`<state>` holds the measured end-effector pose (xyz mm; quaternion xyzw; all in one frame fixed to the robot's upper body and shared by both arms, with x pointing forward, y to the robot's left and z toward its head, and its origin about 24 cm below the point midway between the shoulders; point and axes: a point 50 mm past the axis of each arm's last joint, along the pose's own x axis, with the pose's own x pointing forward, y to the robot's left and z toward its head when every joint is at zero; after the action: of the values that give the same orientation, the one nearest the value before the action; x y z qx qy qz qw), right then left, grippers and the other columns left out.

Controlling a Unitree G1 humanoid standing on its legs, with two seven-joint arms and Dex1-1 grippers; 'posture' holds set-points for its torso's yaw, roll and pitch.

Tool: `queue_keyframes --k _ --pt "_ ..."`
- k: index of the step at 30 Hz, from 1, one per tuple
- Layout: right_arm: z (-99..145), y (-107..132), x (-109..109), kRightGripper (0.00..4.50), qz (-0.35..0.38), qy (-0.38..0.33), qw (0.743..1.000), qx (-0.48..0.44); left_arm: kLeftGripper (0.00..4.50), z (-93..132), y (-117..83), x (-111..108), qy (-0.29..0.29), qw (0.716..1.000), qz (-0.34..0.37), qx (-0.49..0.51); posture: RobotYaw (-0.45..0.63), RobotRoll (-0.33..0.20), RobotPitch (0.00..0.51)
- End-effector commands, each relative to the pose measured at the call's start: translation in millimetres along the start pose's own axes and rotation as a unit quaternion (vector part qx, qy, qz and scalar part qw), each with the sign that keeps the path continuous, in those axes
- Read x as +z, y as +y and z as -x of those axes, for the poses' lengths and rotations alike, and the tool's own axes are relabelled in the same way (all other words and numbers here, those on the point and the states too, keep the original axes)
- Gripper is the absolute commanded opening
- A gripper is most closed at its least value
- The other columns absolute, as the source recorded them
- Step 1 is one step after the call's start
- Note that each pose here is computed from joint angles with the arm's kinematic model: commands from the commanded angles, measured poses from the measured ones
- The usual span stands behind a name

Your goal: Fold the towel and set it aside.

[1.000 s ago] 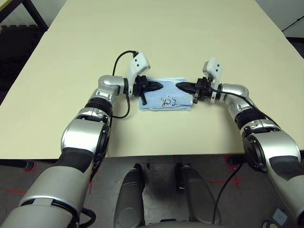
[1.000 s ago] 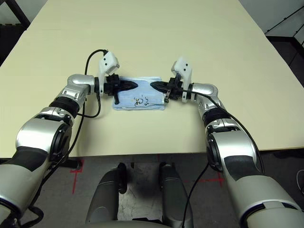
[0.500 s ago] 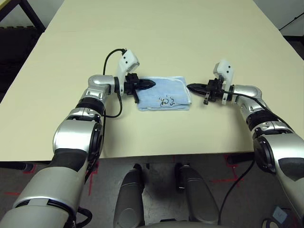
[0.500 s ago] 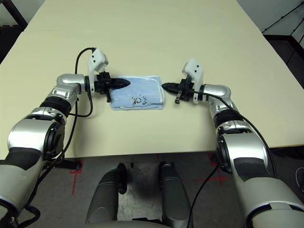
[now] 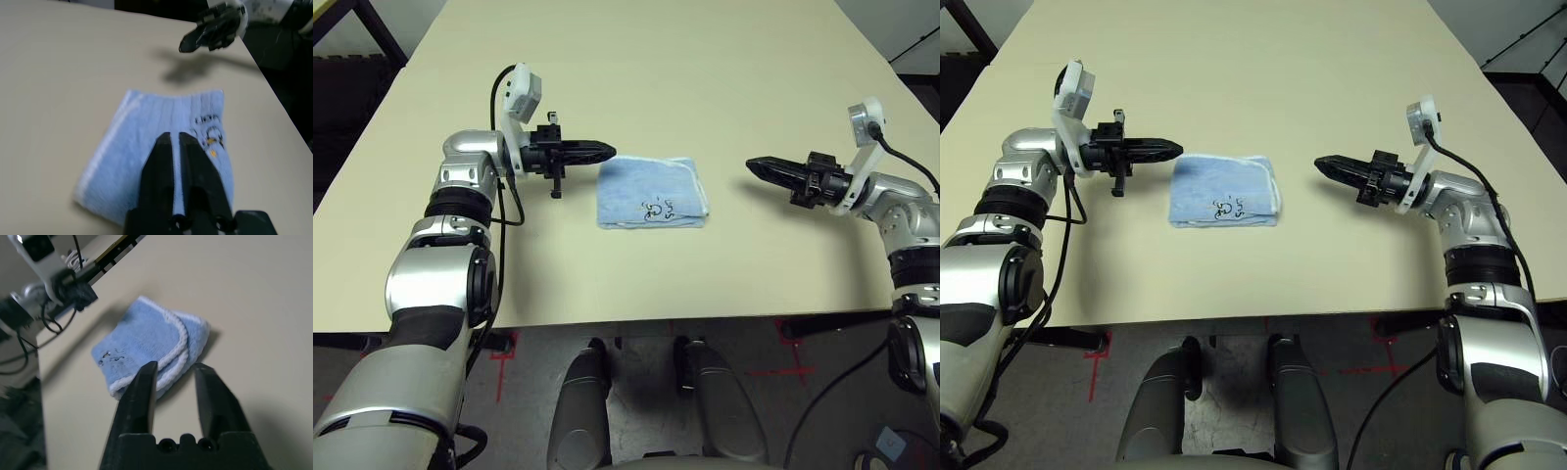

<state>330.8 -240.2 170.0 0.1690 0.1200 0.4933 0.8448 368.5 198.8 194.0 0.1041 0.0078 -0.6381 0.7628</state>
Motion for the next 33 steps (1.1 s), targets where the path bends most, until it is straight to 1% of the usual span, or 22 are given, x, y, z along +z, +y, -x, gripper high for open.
queue_keyframes --k 1,4,5,8,9,12,15,18,21,25,29,33 --pt "3.5 5.5 0.7 3.18 -0.094 0.025 0.995 -0.002 1.69 1.9 -1.8 4.9 -0.004 1.0 -0.019 -0.008 -0.09 0.0 0.202" --pt "4.8 4.7 3.6 4.27 -0.134 0.033 0.99 -0.011 2.82 1.1 -3.2 7.3 -0.009 0.999 -0.031 -0.013 -0.08 0.0 0.208" --pt "5.5 4.5 4.0 4.5 -0.151 0.037 0.988 -0.011 3.27 0.8 -4.1 8.4 -0.008 0.999 -0.04 -0.017 -0.08 0.0 0.209" --pt "6.2 3.3 3.9 4.5 -0.197 0.044 0.979 -0.014 4.37 1.3 -8.0 10.5 -0.003 0.998 -0.059 -0.028 -0.07 0.0 0.215" --pt "5.7 1.9 2.1 4.5 -0.21 0.047 0.976 -0.019 4.48 1.7 -9.9 11.1 0.0 0.997 -0.063 -0.033 -0.07 0.0 0.217" --pt "3.1 -0.9 -3.0 4.5 -0.246 0.051 0.967 -0.027 4.48 2.0 -15.0 13.4 0.0 0.996 -0.07 -0.046 -0.05 0.0 0.225" --pt "-7.4 -0.8 -14.3 4.5 -0.28 0.067 0.957 -0.021 4.48 1.2 -20.5 17.0 -0.008 0.996 -0.068 -0.06 -0.03 0.0 0.232" --pt "-16.4 0.2 -21.1 4.5 -0.297 0.079 0.951 -0.013 4.48 1.2 -25.0 18.9 -0.011 0.995 -0.066 -0.069 -0.02 0.0 0.234" --pt "-27.2 -1.1 -25.7 4.5 -0.301 0.089 0.949 -0.012 4.48 1.2 -29.3 19.5 -0.011 0.995 -0.066 -0.077 -0.01 0.0 0.235" --pt "-54.1 1.7 -32.4 4.5 -0.302 0.095 0.949 0.005 4.48 1.0 -31.8 11.6 -0.009 0.994 -0.071 -0.078 -0.01 0.0 0.231" --pt "-76.0 5.0 -33.8 4.5 -0.302 0.089 0.949 0.018 4.48 -1.5 -34.0 8.5 -0.005 0.994 -0.074 -0.085 -0.01 0.0 0.228" --pt "-87.5 5.9 -33.1 4.5 -0.3 0.088 0.95 0.021 4.48 -2.9 -32.6 9.9 -0.003 0.993 -0.077 -0.086 0.0 0.0 0.224"
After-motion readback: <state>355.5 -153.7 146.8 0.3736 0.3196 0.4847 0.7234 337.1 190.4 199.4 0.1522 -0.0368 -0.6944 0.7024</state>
